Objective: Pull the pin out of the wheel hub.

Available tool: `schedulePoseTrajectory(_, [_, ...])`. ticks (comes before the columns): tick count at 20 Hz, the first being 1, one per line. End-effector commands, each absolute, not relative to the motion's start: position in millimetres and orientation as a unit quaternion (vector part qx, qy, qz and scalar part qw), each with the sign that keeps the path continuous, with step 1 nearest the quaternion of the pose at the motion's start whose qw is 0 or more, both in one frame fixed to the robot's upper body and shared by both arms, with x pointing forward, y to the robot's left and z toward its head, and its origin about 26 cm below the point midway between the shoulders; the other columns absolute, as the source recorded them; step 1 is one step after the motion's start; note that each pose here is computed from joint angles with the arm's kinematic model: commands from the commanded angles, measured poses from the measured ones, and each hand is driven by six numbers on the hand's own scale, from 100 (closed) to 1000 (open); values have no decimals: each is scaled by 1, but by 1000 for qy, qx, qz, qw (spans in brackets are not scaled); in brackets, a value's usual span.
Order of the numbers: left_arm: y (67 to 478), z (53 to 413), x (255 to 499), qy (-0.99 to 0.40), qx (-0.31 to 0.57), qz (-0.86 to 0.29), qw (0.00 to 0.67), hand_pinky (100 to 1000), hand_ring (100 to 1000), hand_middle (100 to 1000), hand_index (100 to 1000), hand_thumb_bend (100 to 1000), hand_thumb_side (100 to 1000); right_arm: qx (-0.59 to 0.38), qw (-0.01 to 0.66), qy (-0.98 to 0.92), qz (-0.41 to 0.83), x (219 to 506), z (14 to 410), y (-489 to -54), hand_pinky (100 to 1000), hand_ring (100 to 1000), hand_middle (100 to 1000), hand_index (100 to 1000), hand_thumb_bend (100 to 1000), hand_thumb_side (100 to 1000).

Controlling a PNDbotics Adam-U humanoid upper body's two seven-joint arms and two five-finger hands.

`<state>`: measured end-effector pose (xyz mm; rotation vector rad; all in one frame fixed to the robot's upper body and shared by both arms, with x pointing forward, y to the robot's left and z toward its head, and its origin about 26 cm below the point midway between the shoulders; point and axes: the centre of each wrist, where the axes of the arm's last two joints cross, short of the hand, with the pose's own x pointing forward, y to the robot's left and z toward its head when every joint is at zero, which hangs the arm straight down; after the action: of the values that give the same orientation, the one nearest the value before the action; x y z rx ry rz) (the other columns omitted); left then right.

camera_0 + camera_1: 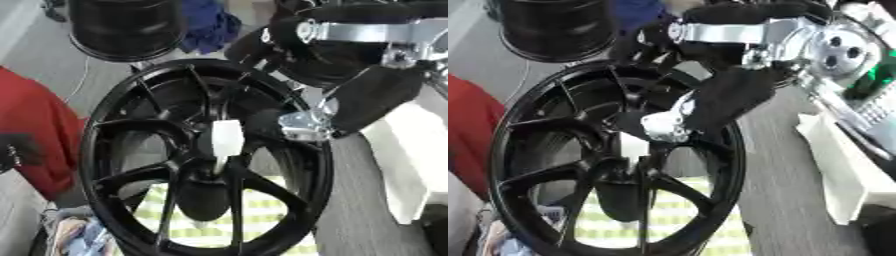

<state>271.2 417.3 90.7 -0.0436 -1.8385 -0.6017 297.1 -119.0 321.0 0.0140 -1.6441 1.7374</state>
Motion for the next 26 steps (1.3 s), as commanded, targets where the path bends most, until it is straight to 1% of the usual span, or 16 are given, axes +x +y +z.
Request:
schedulePoseTrajectory(1, [420,101,273,-785,-7,-270,558,720,733,672,820,100,900,-13,365,-636,680,305,321,-114,930,952,922,961,349,472])
schedulePoseTrajectory(14, [419,100,275,-786,-9,-270,555,721,732,671,820,100,900,-63,353,-610,707,330,295,-105,944,943,906,965,346,479])
schedulePoseTrajectory(15, [419,100,275,-787,-9,-270,555,721,732,671,821,100,899,-67,353,-607,709,332,294,-105,942,938,892,964,343,473])
schedulePoseTrajectory(19, [419,100,275,-787,-9,-270,554,721,732,671,821,100,900,-77,365,-594,713,343,282,-106,936,929,881,963,342,469])
schedulePoseTrajectory(26, [419,99,275,-787,-7,-271,554,721,731,671,821,100,900,-81,370,-580,721,353,270,-107,911,907,858,959,342,463])
